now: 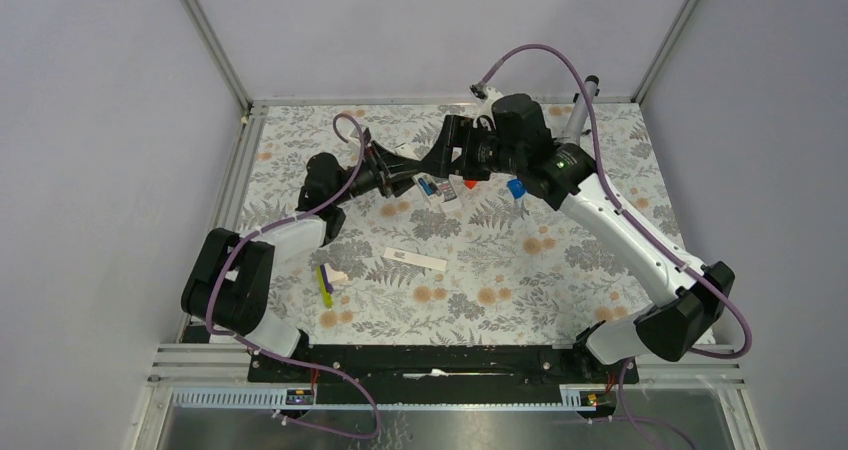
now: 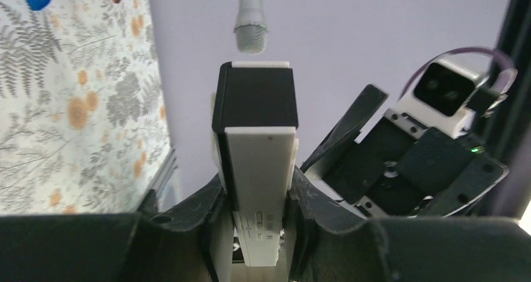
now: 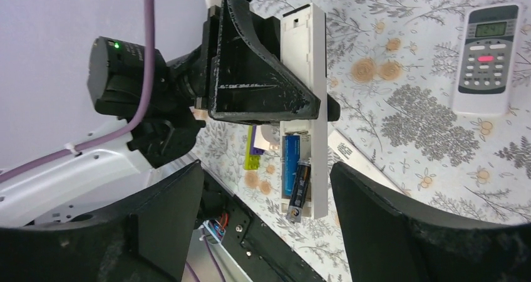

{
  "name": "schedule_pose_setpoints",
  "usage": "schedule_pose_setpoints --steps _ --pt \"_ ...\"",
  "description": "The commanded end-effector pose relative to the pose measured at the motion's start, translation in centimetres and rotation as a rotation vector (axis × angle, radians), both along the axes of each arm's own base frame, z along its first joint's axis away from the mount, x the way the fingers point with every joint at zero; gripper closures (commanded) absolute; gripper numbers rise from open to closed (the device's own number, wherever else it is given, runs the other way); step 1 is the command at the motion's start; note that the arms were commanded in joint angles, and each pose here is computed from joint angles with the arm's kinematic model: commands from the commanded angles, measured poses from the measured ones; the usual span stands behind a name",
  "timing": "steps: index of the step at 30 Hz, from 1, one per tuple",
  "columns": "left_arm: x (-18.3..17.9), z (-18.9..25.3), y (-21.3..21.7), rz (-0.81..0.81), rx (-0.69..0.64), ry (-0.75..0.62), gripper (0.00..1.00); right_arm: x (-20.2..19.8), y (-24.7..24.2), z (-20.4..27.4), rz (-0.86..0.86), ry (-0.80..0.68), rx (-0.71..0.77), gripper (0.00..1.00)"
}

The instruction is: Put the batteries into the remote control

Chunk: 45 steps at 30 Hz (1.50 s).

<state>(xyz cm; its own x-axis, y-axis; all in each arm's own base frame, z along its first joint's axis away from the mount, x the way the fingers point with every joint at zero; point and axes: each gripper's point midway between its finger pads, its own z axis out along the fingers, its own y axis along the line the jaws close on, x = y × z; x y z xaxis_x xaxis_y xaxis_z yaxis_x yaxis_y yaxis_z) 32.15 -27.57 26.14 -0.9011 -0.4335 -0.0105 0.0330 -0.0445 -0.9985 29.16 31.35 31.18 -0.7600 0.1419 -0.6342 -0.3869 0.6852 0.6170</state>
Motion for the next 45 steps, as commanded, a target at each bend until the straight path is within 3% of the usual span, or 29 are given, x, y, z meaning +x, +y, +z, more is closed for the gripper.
schedule_pose_setpoints --steps 1,11,25,36,45 --pt "0.0 5.0 1.2 0.054 -0.183 -0.012 0.96 -0.3 0.7 3.5 -0.007 -0.063 0.155 0.18" --pt "0.2 7.1 2.0 0.102 -0.252 0.029 0.96 -0.7 0.5 3.6 -0.015 -0.072 0.196 0.17" --pt "0.4 8.5 2.7 0.142 -0.304 0.075 0.96 -1.0 0.2 6.2 -0.04 -0.159 0.392 0.17" --pt "0.3 9.0 3.1 0.156 -0.318 0.084 0.96 -0.7 0.4 5.3 -0.034 -0.15 0.385 0.44" --pt "0.1 9.1 3.1 0.151 -0.314 0.076 0.96 -0.3 1.0 4.3 -0.03 -0.107 0.362 0.51"
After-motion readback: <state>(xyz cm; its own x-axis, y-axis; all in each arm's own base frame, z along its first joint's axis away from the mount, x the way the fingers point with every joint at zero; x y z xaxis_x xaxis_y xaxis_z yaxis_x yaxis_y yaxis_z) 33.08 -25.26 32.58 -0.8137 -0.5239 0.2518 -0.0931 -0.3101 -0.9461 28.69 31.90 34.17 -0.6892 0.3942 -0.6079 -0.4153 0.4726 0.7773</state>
